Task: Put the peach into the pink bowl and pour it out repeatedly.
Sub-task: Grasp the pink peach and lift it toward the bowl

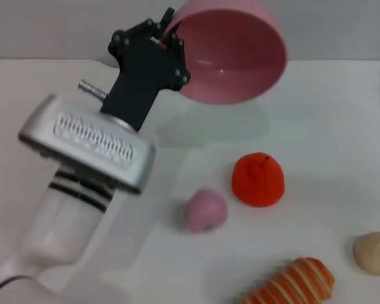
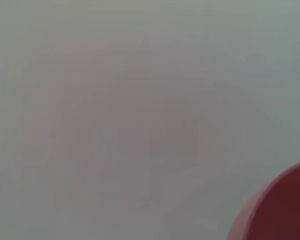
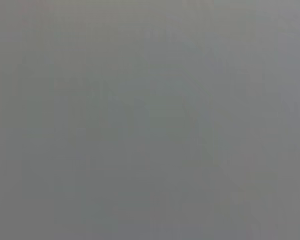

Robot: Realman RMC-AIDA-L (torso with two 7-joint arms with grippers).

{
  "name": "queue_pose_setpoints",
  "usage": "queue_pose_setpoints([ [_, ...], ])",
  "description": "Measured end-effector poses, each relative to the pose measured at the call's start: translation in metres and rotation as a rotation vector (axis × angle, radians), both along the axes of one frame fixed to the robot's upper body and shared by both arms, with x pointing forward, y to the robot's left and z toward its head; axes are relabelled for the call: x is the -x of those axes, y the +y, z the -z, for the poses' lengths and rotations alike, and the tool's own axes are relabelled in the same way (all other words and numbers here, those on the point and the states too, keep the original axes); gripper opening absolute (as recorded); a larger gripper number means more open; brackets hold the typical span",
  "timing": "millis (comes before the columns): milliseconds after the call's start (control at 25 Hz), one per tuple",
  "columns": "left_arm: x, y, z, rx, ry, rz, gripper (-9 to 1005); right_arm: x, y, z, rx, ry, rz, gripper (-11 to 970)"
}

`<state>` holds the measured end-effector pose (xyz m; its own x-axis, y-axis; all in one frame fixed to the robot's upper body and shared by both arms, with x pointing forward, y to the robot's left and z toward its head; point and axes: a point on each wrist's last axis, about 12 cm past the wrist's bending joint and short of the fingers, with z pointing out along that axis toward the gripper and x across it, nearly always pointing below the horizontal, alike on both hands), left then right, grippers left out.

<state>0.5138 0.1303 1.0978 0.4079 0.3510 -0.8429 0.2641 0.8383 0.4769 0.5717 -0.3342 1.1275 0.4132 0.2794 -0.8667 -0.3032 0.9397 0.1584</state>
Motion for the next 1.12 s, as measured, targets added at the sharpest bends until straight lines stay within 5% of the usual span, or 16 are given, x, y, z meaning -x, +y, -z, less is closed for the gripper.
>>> queue_pose_setpoints([
  [160,-0.028,0.004,-0.013,0.046,0.173,-0.016,47,-0.001,0.004,0.0,0.023,0.007,-0.026,348],
  [360,-0.078,0.027,-0.037,0.088,0.524,0.008,48,-0.001,0.015,-0.002,0.116,0.008,-0.108,348],
  [600,-0.12,0.064,-0.061,0.174,0.932,0.057,48,0.009,0.034,-0.03,0.191,0.01,-0.449,348],
  [800,-0.132,0.084,-0.064,0.199,1.07,0.042,48,0.032,0.06,-0.087,0.462,0.082,-0.826,348],
  [1120,-0.135,0.103,-0.063,0.185,1.174,-0.044,48,0.039,0.111,-0.135,0.885,0.382,-1.128,348],
])
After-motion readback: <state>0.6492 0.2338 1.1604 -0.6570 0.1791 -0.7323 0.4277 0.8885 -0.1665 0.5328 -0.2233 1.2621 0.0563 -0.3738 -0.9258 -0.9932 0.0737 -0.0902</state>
